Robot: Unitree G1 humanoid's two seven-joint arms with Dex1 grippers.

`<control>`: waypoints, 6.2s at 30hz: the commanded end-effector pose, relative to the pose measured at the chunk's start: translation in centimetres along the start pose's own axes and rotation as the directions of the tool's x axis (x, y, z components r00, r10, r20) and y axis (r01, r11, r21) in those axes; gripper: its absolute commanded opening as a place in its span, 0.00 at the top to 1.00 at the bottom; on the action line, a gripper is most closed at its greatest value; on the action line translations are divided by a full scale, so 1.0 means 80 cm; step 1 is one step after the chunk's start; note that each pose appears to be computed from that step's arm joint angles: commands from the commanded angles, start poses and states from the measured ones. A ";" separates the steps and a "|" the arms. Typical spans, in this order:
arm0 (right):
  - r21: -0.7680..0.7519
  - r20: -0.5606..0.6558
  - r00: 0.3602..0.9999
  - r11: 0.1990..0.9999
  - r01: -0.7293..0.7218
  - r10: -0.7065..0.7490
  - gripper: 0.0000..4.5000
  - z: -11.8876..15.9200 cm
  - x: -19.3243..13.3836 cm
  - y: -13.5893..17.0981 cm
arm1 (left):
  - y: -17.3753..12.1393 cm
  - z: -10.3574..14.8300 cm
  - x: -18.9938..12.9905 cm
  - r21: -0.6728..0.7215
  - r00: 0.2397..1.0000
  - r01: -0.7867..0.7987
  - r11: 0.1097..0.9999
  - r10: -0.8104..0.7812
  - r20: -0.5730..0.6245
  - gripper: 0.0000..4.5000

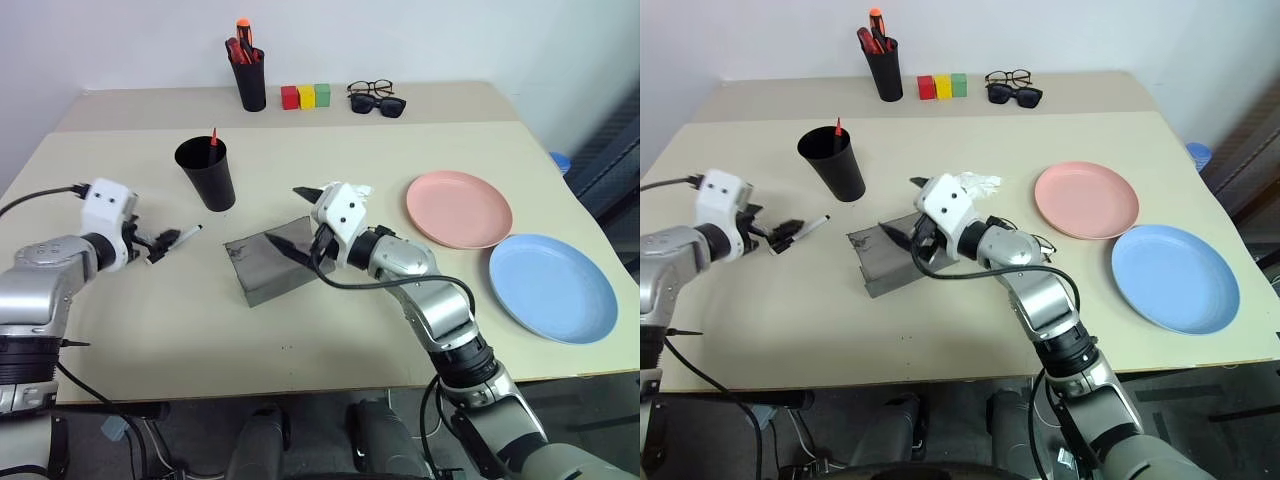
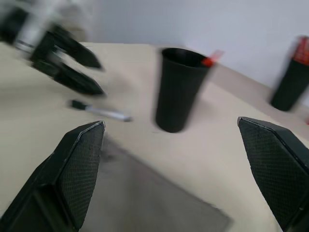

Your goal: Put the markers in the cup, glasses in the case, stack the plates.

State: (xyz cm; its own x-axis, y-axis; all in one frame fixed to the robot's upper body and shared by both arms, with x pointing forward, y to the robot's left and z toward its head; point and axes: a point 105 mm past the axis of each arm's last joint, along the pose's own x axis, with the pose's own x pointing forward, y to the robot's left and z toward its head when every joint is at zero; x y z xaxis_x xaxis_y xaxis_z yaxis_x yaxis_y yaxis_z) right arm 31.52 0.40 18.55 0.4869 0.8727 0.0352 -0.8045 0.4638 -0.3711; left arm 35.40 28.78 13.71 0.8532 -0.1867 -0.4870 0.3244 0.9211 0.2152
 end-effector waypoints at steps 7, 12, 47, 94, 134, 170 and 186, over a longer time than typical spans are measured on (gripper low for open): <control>-0.038 0.033 0.998 0.997 -0.061 0.062 0.00 0.016 -0.009 0.019 | -0.009 0.000 0.041 -0.012 0.986 0.038 0.999 -0.039 -0.160 0.06; -0.030 0.030 0.998 0.999 -0.045 0.046 0.00 0.015 -0.010 0.022 | -0.003 -0.003 0.046 -0.037 0.983 0.017 0.999 -0.024 -0.182 0.51; 0.102 0.132 0.956 0.963 0.251 -0.263 0.00 0.039 0.022 -0.042 | -0.002 0.217 0.010 -0.268 0.481 -0.238 0.934 0.353 0.803 0.99; -0.086 -0.186 0.963 0.979 0.184 -0.197 0.00 -0.016 -0.115 -0.054 | -0.227 0.038 0.007 0.497 0.711 0.625 0.603 -0.702 -0.042 1.00; -0.308 -0.651 0.655 0.922 0.234 -0.383 0.00 -0.092 -0.144 -0.114 | -0.193 0.044 -0.045 0.370 0.690 0.555 0.745 -0.661 0.296 0.49; -0.416 -0.364 0.925 0.908 -0.060 -0.106 0.99 0.005 -0.041 -0.062 | -0.100 0.010 -0.063 0.195 0.864 0.335 0.922 -0.383 0.326 0.48; -0.350 -0.447 0.891 0.901 -0.256 0.079 0.99 -0.041 0.008 -0.008 | -0.105 -0.011 -0.093 0.147 0.875 0.333 0.931 -0.364 0.320 0.48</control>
State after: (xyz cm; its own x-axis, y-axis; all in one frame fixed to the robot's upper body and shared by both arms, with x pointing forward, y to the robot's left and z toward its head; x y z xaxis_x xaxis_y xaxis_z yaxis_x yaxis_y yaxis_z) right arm 34.27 -0.45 14.08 0.5299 0.7179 -0.4515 -0.7515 0.1509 -0.6422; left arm 26.12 22.81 13.73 0.7509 -0.6036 -0.2681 0.6494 0.7488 0.1328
